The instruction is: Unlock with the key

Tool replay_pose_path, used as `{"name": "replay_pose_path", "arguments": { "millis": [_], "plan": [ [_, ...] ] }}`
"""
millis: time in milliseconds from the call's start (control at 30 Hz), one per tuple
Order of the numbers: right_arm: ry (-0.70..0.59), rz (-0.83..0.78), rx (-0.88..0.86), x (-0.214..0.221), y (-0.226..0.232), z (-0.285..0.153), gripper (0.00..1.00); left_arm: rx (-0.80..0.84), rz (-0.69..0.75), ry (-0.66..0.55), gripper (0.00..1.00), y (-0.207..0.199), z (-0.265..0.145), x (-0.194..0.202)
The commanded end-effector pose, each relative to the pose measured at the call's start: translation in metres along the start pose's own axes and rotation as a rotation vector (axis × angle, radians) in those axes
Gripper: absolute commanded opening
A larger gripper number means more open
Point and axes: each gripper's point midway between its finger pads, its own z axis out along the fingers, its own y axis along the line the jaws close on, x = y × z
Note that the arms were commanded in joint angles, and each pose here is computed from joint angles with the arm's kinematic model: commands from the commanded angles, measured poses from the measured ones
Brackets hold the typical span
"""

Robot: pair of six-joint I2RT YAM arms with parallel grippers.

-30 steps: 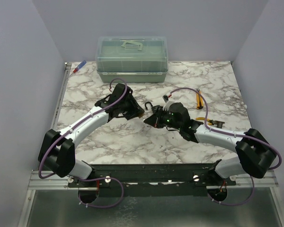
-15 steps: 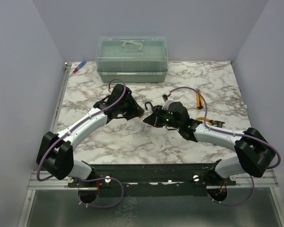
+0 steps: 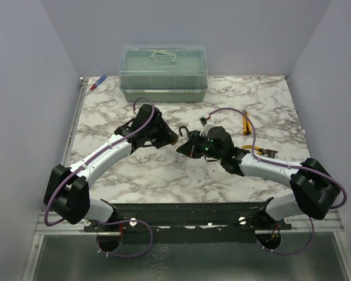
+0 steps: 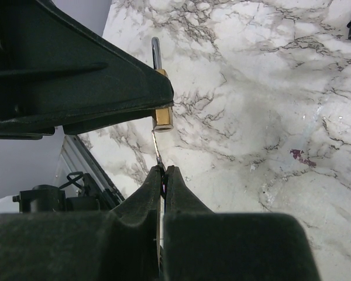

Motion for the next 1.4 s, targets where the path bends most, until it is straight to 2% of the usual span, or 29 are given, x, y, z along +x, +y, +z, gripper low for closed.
{"name": "replay_pose_path", "arguments": {
  "millis": [0,667,1367],
  "plan": [
    [-0.016,-0.018,0.016,-0.005,0.002,0.0,0.0,0.049,-0.015,-0.028,0.0,-0.01,-0.01,-0.005],
    [-0.056,-0.03,0.029,-0.016,0.005,-0.007,0.0,0.046,-0.019,-0.03,0.0,-0.006,-0.01,-0.004],
    [-0.04,-0.025,0.014,-0.016,0.007,0.006,0.0,0.082,-0.045,-0.05,0.0,-0.011,-0.012,-0.006]
  ]
}}
